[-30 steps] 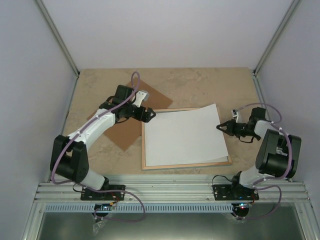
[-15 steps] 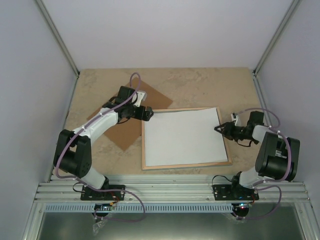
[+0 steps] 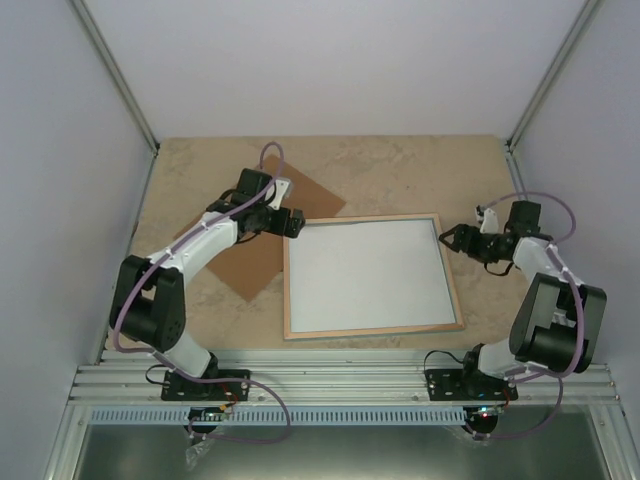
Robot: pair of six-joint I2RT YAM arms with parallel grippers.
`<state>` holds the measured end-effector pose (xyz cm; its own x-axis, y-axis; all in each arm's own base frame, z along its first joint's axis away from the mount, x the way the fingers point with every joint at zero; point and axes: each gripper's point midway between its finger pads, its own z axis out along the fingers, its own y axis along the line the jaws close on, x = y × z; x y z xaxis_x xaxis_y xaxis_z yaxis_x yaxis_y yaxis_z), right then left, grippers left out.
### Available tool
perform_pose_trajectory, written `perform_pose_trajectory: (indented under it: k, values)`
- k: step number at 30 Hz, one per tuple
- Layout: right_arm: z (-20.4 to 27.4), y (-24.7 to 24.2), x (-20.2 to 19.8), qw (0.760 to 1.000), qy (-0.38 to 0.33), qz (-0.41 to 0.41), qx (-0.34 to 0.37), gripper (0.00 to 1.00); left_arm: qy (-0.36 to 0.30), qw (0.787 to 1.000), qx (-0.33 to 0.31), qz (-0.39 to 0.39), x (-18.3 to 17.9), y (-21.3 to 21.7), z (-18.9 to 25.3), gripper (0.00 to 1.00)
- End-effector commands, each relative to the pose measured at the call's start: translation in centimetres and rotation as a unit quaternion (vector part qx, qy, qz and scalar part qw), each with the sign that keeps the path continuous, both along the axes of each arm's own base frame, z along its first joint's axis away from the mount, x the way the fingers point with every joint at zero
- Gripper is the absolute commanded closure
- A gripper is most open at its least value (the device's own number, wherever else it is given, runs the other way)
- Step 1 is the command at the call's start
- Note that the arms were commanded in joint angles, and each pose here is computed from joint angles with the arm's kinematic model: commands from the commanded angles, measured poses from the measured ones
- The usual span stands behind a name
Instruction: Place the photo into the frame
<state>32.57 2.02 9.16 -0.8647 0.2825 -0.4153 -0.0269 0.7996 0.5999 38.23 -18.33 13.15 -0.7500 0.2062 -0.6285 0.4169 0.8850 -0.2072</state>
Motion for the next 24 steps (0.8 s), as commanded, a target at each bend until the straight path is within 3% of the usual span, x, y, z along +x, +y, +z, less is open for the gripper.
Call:
perform_pose_trajectory:
  k: [1,8,17,24]
  values:
    - [-0.4,-0.9,1.2,0.999,-0.007,0.030,-0.036,0.26,0.006,1.000,0.027,-0.005,0.3,0.5,-0.3,0.05]
    - [-2.8,-1.7,2.7,0.995,0.019,0.069,-0.075,0.32,0.059,0.996,0.058,-0.019,-1.3,1.2,-3.2,0.20]
    - [-5.8,-1.2,2.2,0.995,0.047,0.065,-0.054,0.40,0.148,0.987,0.057,-0.039,-2.9,0.6,-8.2,0.38]
    - [-7.3,-1.5,2.5,0.995,0.060,0.057,-0.055,0.60,0.146,0.988,0.020,-0.049,-1.0,-1.4,-8.5,0.70]
